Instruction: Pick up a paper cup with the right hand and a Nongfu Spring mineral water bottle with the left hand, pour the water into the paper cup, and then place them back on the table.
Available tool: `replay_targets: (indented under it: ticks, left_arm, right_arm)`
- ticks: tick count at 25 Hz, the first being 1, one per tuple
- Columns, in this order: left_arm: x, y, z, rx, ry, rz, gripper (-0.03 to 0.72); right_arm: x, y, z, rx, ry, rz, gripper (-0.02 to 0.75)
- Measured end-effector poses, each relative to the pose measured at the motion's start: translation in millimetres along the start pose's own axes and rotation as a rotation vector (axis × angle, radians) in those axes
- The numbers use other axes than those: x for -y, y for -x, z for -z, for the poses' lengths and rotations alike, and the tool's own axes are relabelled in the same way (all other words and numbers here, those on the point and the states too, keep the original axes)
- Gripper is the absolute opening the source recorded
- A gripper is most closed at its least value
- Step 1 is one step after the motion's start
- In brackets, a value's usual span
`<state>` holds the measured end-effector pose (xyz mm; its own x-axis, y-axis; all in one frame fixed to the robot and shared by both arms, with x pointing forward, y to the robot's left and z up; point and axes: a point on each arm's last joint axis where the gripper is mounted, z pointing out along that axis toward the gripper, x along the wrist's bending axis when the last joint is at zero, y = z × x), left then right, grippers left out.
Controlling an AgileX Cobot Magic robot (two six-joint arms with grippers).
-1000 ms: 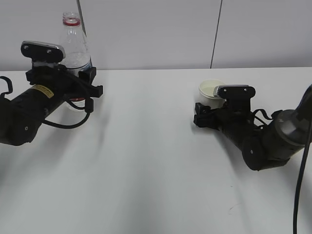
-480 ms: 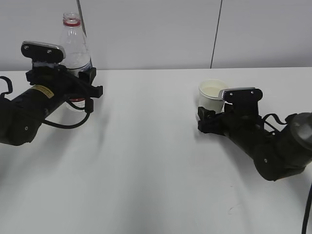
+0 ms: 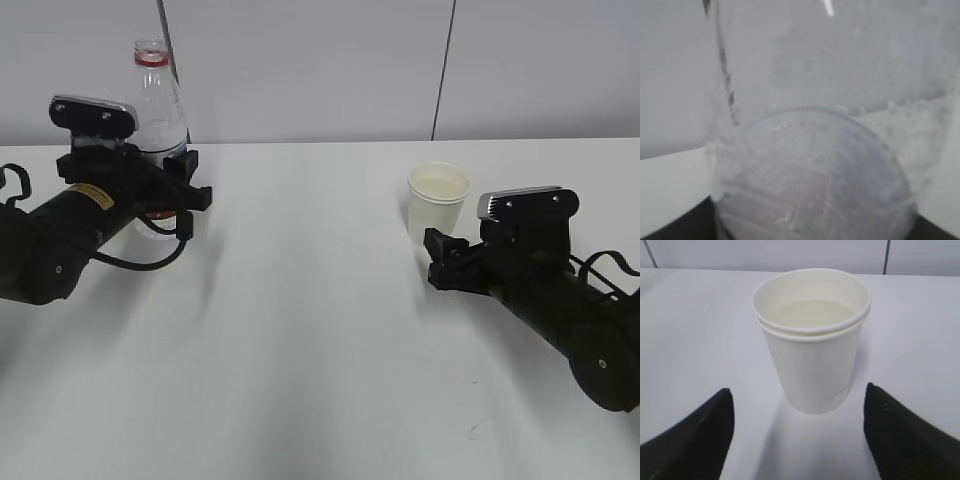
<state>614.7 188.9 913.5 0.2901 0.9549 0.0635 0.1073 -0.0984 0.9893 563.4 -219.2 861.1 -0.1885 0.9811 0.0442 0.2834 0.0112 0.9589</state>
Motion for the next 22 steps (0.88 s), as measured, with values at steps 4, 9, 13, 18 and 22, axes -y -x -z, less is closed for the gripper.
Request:
replay_targets:
  ticks: [4,9,13,18,22]
  left_arm:
    - [17.7,0.1,-2.9,-0.009,-0.034,0.007,0.38]
    - [24.4,-3.1,-4.0,-0.05,-0.035,0.056,0.38]
    - [24.2,-5.2,-3.8,-0.073,-0.032,0.076,0.38]
    - [27.4,-8.1,-3.8,-0.109,-0.037,0.128,0.38]
    - [27.2,-8.2,-3.8,-0.11,-0.033,0.139,0.38]
  right_arm:
    - [-4.1,0.2,15.1,-0.004,0.016,0.002,0.598]
    - [-8.5,0.1,26.1,-0.009,0.04,0.005,0.594]
    - [-9.5,0.1,27.5,-0.01,0.05,0.005,0.594]
    - [-8.2,0.2,28.8,-0.01,0.045,0.004,0.594]
    - [-8.2,0.1,28.9,-0.012,0.046,0.005,0.594]
